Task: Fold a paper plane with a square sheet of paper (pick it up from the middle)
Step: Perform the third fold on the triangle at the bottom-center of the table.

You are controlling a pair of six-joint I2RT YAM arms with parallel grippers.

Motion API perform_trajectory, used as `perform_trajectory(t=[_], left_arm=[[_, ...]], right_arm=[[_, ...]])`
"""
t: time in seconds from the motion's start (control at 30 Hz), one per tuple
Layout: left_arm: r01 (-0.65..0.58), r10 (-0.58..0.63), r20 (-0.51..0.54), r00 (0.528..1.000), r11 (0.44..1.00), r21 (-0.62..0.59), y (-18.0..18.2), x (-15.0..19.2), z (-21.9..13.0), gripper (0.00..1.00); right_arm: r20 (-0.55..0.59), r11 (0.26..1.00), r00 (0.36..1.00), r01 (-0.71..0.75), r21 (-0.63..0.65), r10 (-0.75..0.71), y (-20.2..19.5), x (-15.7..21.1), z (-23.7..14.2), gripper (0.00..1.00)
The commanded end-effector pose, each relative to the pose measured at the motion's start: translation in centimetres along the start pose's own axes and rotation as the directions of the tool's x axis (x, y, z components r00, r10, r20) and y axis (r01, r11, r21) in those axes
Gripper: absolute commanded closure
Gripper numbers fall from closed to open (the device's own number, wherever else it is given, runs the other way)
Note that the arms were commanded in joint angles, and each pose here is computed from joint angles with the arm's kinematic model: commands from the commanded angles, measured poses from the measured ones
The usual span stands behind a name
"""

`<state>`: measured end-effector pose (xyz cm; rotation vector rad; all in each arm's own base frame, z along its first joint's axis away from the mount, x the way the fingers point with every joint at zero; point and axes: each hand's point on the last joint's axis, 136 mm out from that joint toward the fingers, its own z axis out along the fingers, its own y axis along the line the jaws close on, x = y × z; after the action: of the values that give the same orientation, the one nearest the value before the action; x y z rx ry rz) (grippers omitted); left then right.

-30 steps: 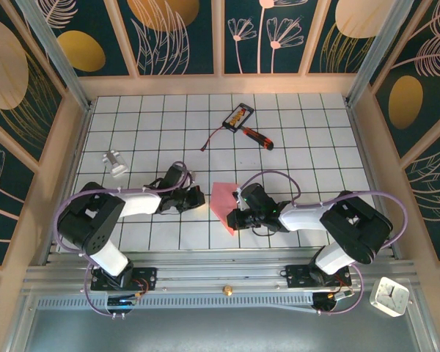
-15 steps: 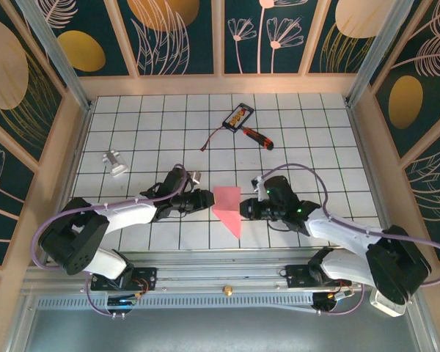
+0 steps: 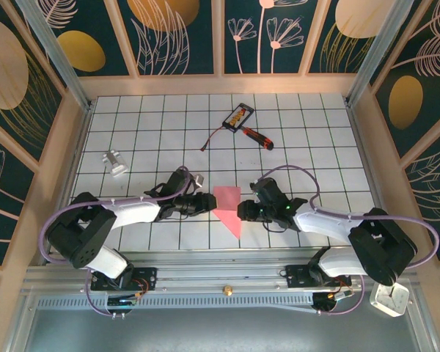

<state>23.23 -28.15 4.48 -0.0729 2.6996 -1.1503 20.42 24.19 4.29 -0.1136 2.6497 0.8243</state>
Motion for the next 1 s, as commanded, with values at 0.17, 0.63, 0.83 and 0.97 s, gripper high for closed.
perform_trajectory(t=[0.17, 0.63, 0.83, 0.97], left_arm=[[-0.013, 0.013, -0.031, 0.999, 1.000, 0.001, -0.4, 0.4, 0.2, 0.62], [-0.037, 0.038, -0.046, 0.998, 0.999, 0.028, -0.8, 0.4, 0.5, 0.52], [-0.009, 0.012, -0.078, 0.997, 0.999, 0.047, -0.8, 0.9, 1.0, 0.50], [-0.012, 0.017, -0.088, 0.996, 0.998, 0.056, -1.0, 1.0, 1.0, 0.50]], right_arm=[[0.003, 0.999, 1.000, 0.020, 0.049, -0.020, -0.4, 0.4, 0.8, 0.67], [0.092, 0.982, 0.977, 0.187, 0.038, -0.190, 4.2, -0.4, 0.0, 0.91], [0.058, 0.981, 0.982, 0.175, 0.086, -0.181, 2.6, -0.3, 1.8, 0.98], [0.049, 0.980, 0.984, 0.166, 0.105, -0.172, 1.6, -0.2, 2.4, 1.00]])
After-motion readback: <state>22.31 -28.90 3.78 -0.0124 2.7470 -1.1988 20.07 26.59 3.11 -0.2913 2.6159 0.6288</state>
